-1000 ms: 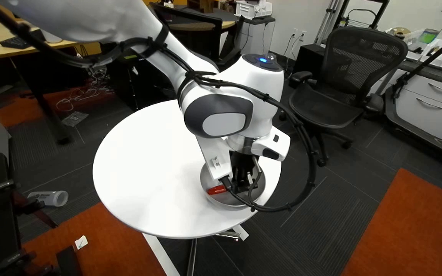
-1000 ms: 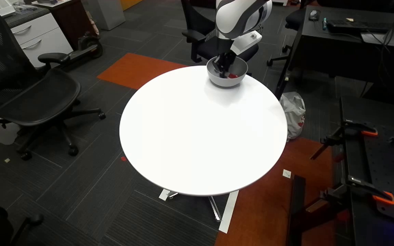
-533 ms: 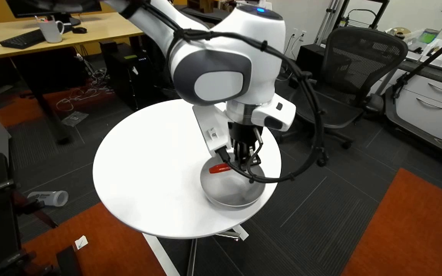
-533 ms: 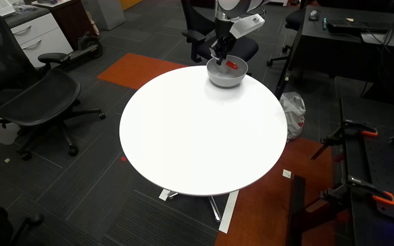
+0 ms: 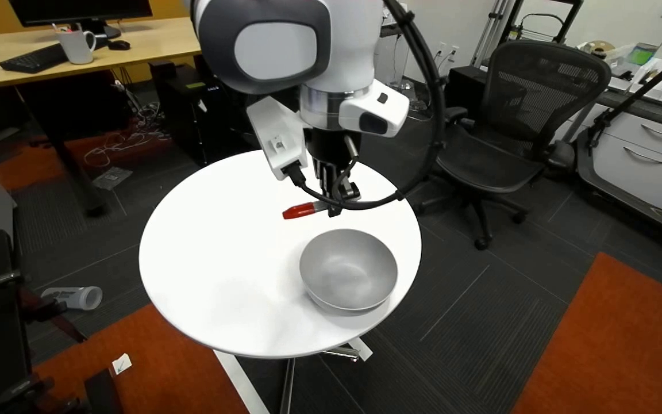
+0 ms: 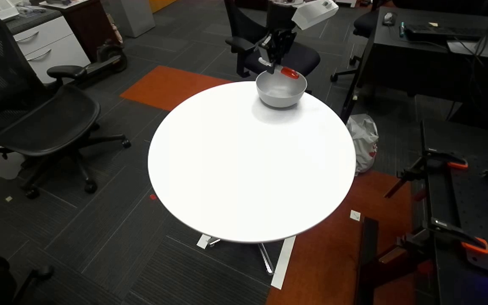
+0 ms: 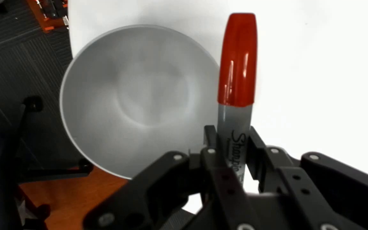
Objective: Remove the marker from the bowl and put it on the table
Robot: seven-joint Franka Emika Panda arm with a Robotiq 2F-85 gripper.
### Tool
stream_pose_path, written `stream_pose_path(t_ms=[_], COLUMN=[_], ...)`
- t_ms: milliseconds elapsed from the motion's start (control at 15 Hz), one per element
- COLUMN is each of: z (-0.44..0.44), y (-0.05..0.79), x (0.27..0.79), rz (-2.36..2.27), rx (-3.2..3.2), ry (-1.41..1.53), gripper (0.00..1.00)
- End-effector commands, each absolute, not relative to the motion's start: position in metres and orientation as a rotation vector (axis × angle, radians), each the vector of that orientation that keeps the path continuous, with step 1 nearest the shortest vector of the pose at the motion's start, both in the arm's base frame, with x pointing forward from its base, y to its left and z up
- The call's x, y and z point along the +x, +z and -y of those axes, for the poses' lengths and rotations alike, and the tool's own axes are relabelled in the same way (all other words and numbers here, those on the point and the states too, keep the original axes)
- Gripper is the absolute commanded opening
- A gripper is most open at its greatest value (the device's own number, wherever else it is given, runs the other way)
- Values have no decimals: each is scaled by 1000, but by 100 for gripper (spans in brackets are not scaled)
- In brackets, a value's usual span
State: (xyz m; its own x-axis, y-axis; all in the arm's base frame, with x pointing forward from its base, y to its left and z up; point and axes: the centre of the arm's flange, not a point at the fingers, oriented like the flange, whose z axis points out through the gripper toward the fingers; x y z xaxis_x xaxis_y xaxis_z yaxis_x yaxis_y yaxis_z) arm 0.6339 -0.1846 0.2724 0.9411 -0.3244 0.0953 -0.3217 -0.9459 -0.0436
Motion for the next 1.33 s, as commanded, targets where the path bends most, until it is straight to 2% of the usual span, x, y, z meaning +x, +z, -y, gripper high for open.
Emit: stream_pose_path(t_ms=[0,333,867,1267], z=[134,72,-6,-48], y=[281,265,215,182], x=[629,643,636,631], rz=[-459,-247,55,304], rx=[-3056,-3073,-3107,-3045], ry=[-158,-71,114,137], gripper=[6,6,6,6])
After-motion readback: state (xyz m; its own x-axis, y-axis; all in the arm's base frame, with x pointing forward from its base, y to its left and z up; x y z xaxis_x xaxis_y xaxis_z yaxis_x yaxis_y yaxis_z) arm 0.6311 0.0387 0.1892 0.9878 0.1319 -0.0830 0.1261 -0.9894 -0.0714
